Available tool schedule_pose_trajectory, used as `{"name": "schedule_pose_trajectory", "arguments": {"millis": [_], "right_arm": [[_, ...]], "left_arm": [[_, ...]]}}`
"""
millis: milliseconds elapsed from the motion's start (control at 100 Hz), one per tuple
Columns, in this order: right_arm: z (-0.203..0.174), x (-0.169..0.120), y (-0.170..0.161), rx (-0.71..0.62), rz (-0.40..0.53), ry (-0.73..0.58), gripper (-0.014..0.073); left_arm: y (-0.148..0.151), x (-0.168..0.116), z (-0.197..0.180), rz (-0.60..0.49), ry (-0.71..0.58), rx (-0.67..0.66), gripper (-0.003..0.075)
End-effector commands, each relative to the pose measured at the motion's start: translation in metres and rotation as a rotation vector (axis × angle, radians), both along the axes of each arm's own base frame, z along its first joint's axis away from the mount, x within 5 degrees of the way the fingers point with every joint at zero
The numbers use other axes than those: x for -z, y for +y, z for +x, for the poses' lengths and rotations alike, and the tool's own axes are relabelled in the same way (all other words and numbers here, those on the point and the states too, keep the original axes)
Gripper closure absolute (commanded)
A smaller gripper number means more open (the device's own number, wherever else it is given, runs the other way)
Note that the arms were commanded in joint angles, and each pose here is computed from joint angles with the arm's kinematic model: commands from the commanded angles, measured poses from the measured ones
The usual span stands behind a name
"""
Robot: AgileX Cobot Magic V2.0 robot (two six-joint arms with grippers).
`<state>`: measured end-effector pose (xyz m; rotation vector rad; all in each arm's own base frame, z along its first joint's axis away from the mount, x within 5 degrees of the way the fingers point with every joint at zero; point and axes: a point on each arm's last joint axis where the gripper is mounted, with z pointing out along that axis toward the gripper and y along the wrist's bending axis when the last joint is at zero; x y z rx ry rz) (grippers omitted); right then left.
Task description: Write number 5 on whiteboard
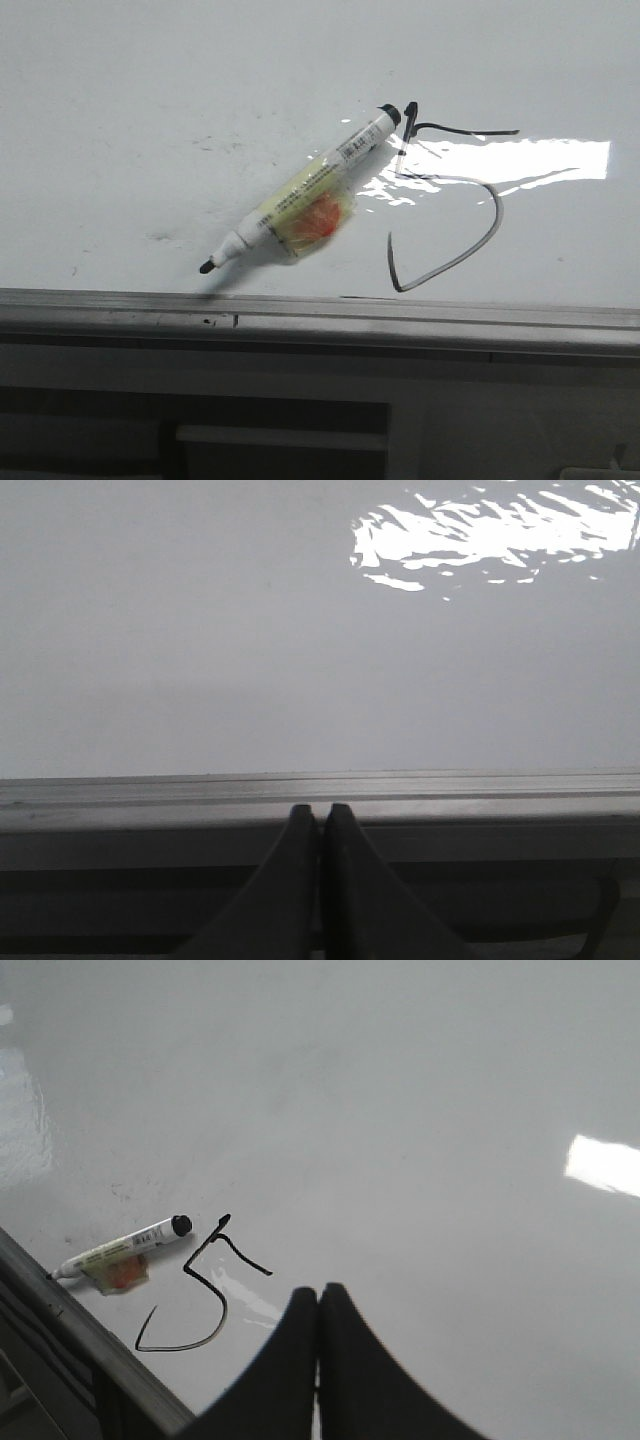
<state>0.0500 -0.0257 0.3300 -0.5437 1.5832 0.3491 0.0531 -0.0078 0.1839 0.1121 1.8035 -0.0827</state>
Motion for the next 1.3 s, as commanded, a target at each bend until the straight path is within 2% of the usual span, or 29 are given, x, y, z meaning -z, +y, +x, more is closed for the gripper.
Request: {"name": "schedule_pose_trajectory", "arguments": {"millis": [0,370,480,610,680,840,920,970,1130,1200,1290], "right_arm": [[0.0,-0.011,0.001,-0.005,0.01,-0.079,0.0638],[0.001,-0.01,0.001,0.0,0.003,-0.076,0.0638],[0.004,0.001,0.0,0.052,-0.049,-0.026,0.0638],[0.006,0.012,0.008,0.034,-0.087,-0.037,0.0638],[0.008,0.024,0.01,0.055,-0.14,-0.027,0.0638],[0.014,0.039,0.022,0.064,-0.259,-0.202,0.0638],[0.011,0.04,0.03,0.027,-0.252,-0.251,0.0638],[0.009,0.042,0.035,0.011,-0.232,-0.223,0.0638],[0.014,0.048,0.043,0.128,-0.167,-0.06,0.0638],[0.018,0.05,0.047,0.175,-0.158,-0.065,0.0638],[0.025,0.056,0.05,0.235,-0.081,-0.109,0.0638]], "left_arm": [[0.0,0.001,0.0,-0.026,-0.065,-0.011,0.0741],[0.0,0.001,0.0,-0.026,-0.065,-0.011,0.0741],[0.0,0.001,0.0,-0.026,-0.065,-0.011,0.0741],[0.0,0.001,0.0,-0.026,-0.065,-0.011,0.0741],[0.0,0.001,0.0,-0.026,-0.065,-0.011,0.0741],[0.0,0.001,0.0,-0.026,-0.065,-0.011,0.0741],[0.0,0.001,0.0,-0.026,-0.065,-0.011,0.0741],[0.0,0.001,0.0,-0.026,-0.065,-0.011,0.0741],[0.0,0.001,0.0,-0.026,-0.065,-0.011,0.0741],[0.0,0.001,0.0,-0.026,-0.065,-0.011,0.0741],[0.0,0.001,0.0,-0.026,-0.065,-0.011,0.0741]]}}
